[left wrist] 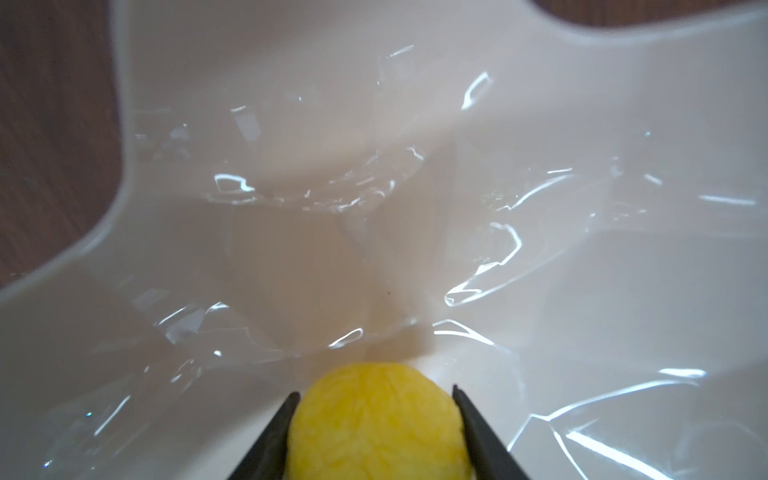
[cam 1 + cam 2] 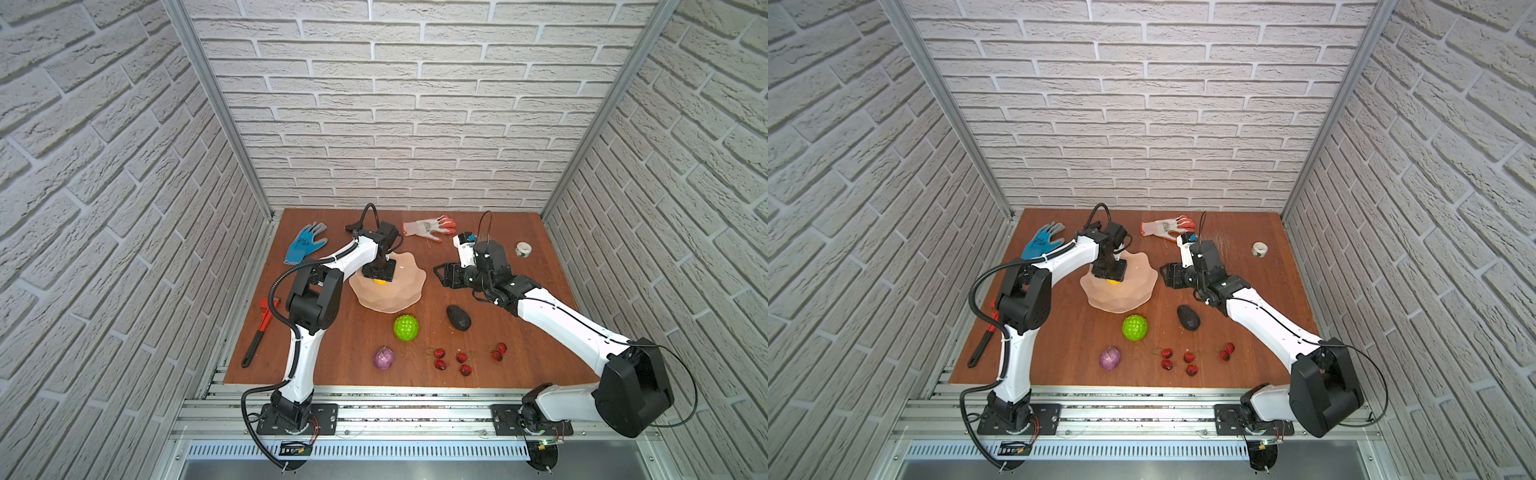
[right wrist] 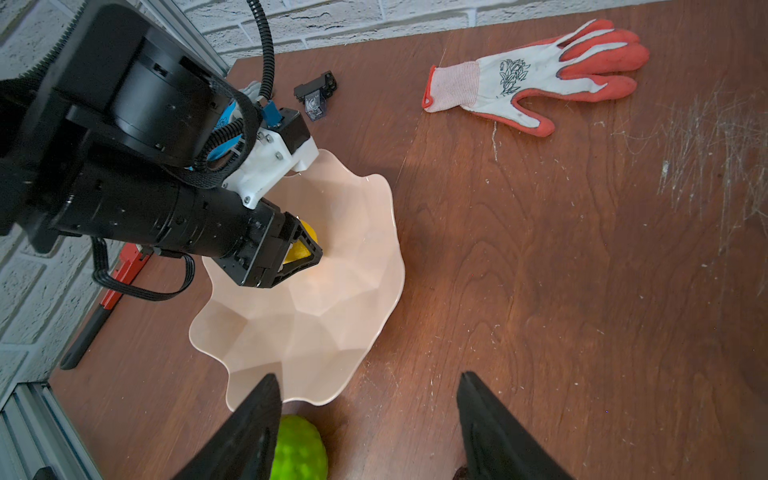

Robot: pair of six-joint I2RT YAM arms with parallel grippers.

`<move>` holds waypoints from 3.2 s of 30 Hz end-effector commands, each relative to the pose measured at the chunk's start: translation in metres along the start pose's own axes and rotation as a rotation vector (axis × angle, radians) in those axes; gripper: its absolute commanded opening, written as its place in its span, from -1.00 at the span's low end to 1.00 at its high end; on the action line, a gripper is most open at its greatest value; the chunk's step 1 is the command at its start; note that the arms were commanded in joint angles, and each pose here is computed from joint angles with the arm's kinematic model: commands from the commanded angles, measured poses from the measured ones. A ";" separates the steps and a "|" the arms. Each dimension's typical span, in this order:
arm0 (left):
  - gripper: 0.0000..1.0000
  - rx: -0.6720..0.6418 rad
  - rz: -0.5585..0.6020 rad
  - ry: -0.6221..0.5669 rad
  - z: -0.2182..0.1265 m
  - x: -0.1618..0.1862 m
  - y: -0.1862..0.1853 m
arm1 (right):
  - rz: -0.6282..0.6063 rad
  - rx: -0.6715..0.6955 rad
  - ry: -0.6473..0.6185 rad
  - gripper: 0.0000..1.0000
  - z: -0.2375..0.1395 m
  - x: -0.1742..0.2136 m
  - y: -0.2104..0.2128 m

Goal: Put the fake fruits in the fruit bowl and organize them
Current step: 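Carry the pear over the pink bowl and lower it inside with the left gripper, then open the left gripper to release the pear while the right gripper moves to the avocado, then grasp the dark avocado with the right gripper while the left gripper withdraws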

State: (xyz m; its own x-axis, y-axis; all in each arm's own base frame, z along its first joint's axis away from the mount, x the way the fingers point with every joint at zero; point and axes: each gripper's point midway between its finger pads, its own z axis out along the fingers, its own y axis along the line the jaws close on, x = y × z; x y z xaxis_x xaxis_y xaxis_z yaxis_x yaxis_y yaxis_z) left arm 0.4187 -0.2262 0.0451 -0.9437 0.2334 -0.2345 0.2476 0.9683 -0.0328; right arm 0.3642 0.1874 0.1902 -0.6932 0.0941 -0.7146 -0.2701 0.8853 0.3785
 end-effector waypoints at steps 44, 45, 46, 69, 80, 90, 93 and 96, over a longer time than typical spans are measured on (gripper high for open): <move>0.57 -0.007 -0.006 -0.118 -0.021 -0.017 -0.014 | -0.086 0.012 0.003 0.51 -0.017 0.001 0.003; 0.57 -0.009 -0.006 -0.118 -0.023 -0.016 -0.014 | -0.088 0.012 0.004 0.51 -0.018 0.001 0.003; 0.58 -0.010 -0.008 -0.119 -0.025 -0.016 -0.014 | -0.088 0.012 0.006 0.51 -0.018 0.001 0.003; 0.53 0.077 -0.052 -0.235 -0.130 0.026 -0.001 | -0.154 0.226 0.411 0.50 -0.047 0.062 -0.033; 0.53 0.059 -0.096 -0.286 -0.149 0.050 0.025 | -0.167 0.290 0.665 0.63 -0.031 0.129 -0.056; 0.54 0.049 -0.128 -0.308 -0.165 0.060 0.035 | -0.177 0.270 0.777 0.55 -0.003 0.159 -0.057; 0.54 0.043 -0.134 -0.305 -0.164 0.063 0.038 | -0.184 0.284 0.798 0.55 -0.002 0.166 -0.062; 0.54 0.041 -0.143 -0.303 -0.162 0.065 0.040 | -0.180 0.291 0.804 0.53 -0.001 0.171 -0.064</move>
State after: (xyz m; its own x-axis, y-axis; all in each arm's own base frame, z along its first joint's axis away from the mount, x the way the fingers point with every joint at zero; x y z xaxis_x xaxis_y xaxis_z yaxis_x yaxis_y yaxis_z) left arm 0.3335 -0.1665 0.1864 -0.8632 0.0773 -0.4989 0.1630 0.9779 -0.1306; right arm 0.2644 0.1462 0.0489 -0.9507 -0.3008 -0.0754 -0.3055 0.9502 0.0611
